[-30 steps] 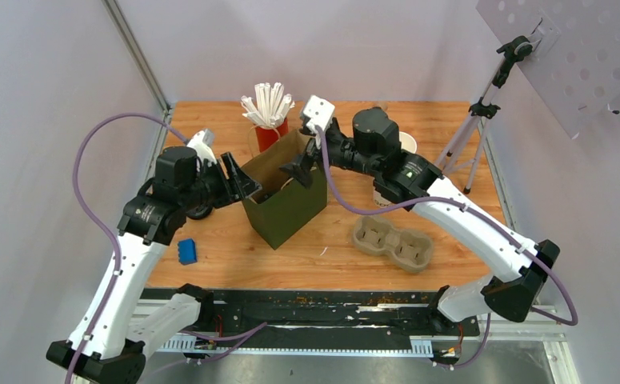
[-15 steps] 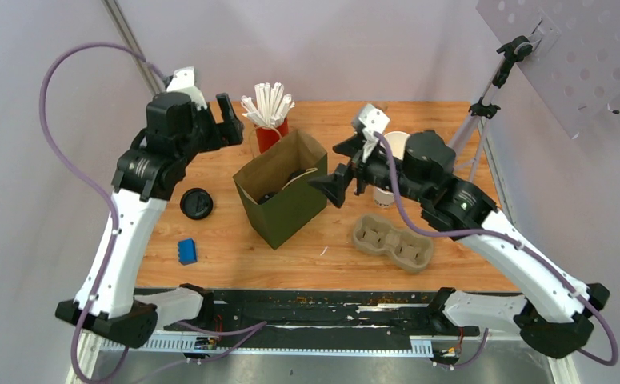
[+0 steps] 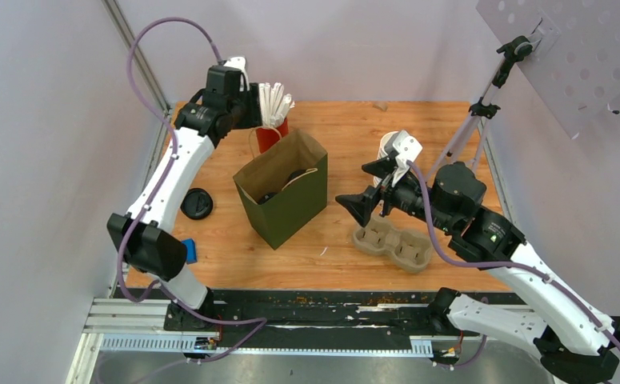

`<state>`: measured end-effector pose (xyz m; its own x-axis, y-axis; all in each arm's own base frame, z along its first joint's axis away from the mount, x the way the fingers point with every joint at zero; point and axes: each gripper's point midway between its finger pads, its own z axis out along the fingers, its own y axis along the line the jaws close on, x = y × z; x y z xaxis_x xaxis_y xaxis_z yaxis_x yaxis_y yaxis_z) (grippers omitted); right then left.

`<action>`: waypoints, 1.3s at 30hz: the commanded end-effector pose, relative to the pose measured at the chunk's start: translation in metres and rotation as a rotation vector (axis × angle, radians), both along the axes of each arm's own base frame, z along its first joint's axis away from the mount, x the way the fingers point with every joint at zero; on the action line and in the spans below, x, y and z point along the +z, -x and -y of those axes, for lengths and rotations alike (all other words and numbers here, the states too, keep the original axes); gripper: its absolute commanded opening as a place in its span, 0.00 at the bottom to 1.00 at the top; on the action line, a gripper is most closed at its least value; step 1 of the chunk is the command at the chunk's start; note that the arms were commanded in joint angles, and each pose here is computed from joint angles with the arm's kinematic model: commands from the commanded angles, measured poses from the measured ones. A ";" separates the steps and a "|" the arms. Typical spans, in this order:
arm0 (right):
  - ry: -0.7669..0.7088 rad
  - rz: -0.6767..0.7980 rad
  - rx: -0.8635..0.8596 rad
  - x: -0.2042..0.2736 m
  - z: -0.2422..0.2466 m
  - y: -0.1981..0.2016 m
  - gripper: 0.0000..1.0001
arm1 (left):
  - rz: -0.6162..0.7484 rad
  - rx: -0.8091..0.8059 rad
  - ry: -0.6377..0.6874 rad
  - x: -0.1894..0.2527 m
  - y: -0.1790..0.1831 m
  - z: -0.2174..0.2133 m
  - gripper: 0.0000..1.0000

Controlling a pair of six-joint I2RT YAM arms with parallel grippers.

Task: Pack the takeout coffee

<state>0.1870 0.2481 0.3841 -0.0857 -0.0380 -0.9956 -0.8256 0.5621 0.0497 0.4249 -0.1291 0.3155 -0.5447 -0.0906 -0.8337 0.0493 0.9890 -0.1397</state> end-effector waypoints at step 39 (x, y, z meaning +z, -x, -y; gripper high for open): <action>0.213 0.088 -0.072 0.006 -0.024 -0.057 0.95 | 0.042 -0.083 0.198 -0.030 -0.071 0.027 0.00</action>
